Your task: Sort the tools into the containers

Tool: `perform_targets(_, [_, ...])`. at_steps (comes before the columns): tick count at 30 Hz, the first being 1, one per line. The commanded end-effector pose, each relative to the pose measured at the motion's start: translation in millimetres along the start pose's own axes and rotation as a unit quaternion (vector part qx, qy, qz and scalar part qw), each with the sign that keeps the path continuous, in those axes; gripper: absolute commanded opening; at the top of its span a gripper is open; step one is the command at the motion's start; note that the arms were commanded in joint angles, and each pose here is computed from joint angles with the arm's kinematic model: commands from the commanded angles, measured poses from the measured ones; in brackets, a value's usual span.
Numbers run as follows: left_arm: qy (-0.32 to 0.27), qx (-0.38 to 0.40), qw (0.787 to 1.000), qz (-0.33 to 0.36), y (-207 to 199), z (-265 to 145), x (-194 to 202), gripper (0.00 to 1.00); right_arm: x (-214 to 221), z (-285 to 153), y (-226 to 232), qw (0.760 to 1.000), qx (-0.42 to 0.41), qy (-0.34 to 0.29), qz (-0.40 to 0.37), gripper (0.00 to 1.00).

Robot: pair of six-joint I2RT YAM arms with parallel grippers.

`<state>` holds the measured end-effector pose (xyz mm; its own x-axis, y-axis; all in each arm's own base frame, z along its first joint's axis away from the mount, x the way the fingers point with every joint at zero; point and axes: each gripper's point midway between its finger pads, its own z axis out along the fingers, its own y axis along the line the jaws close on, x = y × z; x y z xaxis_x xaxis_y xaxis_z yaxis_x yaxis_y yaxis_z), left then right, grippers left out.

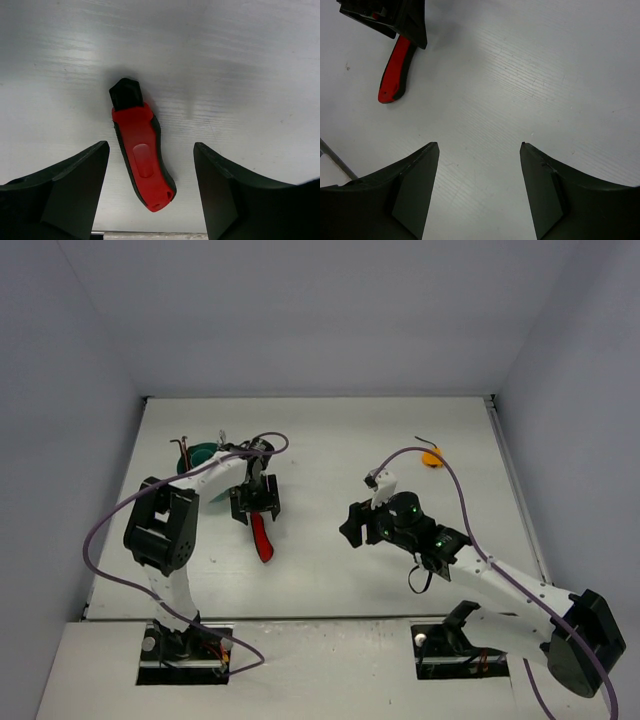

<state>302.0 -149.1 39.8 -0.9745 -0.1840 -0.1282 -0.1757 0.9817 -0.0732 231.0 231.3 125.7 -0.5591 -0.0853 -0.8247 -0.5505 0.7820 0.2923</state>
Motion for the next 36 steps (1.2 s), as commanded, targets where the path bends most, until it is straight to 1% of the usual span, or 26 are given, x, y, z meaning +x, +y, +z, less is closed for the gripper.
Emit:
perform_targets(1, [-0.034, -0.002, 0.999, -0.016, 6, -22, -12, 0.65, -20, -3, 6, 0.999, -0.008, -0.039, -0.01, 0.63])
perform_targets(5, [-0.035, -0.009, 0.999, -0.02, 10, -21, -14, 0.65, -19, -2, 6, 0.999, -0.008, -0.036, -0.009, 0.63])
perform_targets(12, [-0.005, -0.028, 0.999, -0.03, 17, 2, -10, 0.65, -19, -4, 6, 0.999, -0.009, -0.039, -0.007, 0.63])
perform_targets(18, [0.007, -0.029, 0.999, -0.035, 19, 12, -5, 0.61, -19, -5, 6, 0.999, -0.009, -0.041, -0.007, 0.63])
perform_targets(25, [0.014, -0.011, 0.999, -0.039, 12, 14, -2, 0.35, -17, -4, 7, 0.999, -0.011, -0.037, -0.006, 0.63])
perform_targets(28, [0.011, -0.005, 0.999, -0.034, 7, 10, -1, 0.19, -17, -3, 6, 0.999, -0.009, -0.038, -0.006, 0.63])
perform_targets(31, [-0.015, 0.011, 0.999, -0.027, -3, -6, -7, 0.01, -17, -2, 6, 0.999, -0.008, -0.036, -0.006, 0.63])
perform_targets(32, [-0.029, 0.018, 0.999, -0.023, -7, -14, -13, 0.0, -17, -2, 6, 0.999, -0.008, -0.035, -0.006, 0.63])
perform_targets(36, [-0.13, 0.068, 0.989, 0.002, -28, -66, -42, 0.0, -17, -2, 5, 0.999, -0.005, -0.035, -0.006, 0.63])
